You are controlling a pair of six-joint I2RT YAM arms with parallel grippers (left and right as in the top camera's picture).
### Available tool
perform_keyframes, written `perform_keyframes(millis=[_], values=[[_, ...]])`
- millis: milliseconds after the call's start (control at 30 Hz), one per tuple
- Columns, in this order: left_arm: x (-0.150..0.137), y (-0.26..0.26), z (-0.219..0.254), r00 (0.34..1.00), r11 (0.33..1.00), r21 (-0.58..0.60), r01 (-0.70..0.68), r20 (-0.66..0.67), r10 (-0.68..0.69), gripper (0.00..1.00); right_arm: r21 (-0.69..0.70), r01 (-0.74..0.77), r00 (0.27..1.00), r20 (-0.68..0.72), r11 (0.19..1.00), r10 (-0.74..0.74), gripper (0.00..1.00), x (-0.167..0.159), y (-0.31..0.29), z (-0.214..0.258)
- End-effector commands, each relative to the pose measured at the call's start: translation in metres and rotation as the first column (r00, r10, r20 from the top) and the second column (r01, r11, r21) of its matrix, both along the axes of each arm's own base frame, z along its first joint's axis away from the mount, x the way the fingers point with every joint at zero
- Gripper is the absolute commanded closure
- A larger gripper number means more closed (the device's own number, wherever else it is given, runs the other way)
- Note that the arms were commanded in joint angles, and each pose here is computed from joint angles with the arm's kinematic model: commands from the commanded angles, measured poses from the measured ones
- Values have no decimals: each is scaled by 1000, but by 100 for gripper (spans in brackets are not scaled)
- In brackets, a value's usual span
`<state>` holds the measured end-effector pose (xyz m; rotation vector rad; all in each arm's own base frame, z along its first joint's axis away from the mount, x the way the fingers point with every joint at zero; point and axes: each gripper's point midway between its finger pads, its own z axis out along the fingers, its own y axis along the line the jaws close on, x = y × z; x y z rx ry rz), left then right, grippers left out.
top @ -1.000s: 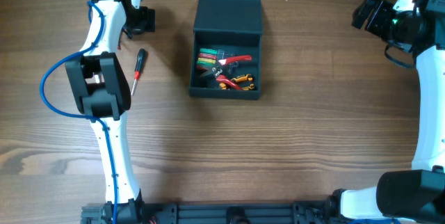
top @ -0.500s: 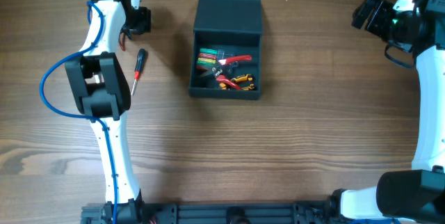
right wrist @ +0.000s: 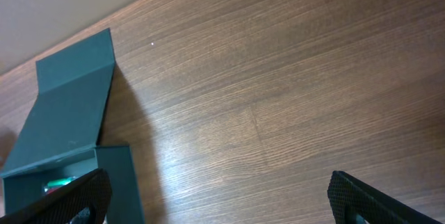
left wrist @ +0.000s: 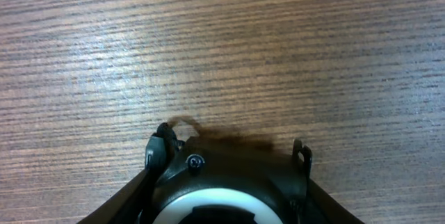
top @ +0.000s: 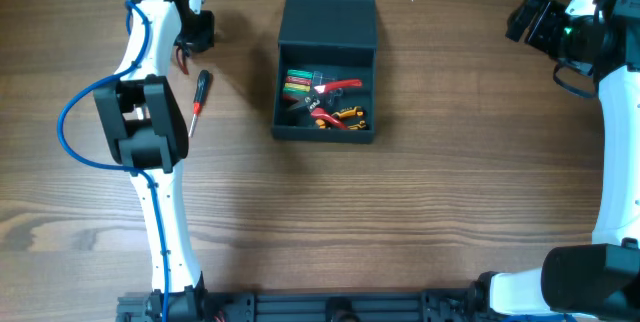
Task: Pack container
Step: 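Carry the tape measure into the green box with the left gripper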
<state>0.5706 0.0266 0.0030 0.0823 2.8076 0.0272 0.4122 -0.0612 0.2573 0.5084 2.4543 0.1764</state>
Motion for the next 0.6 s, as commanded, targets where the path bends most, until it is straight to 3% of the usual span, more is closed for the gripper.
perform_keyframes(millis=[0, 200, 367, 567], values=[[-3, -20, 8, 999, 999, -23, 33, -8, -33, 67, 21, 9, 1000, -17, 1000, -9, 0, 2, 1, -7], [-3, -35, 58, 997, 998, -19, 60, 57, -59, 74, 20, 9, 1000, -17, 1000, -9, 0, 2, 1, -7], [-18, -49, 118, 991, 996, -13, 86, 102, -84, 96, 21, 9, 1000, -17, 1000, -9, 0, 2, 1, -7], [-50, -81, 194, 974, 988, -8, 154, 171, -150, 96, 21, 9, 1000, -17, 1000, -9, 0, 2, 1, -7]])
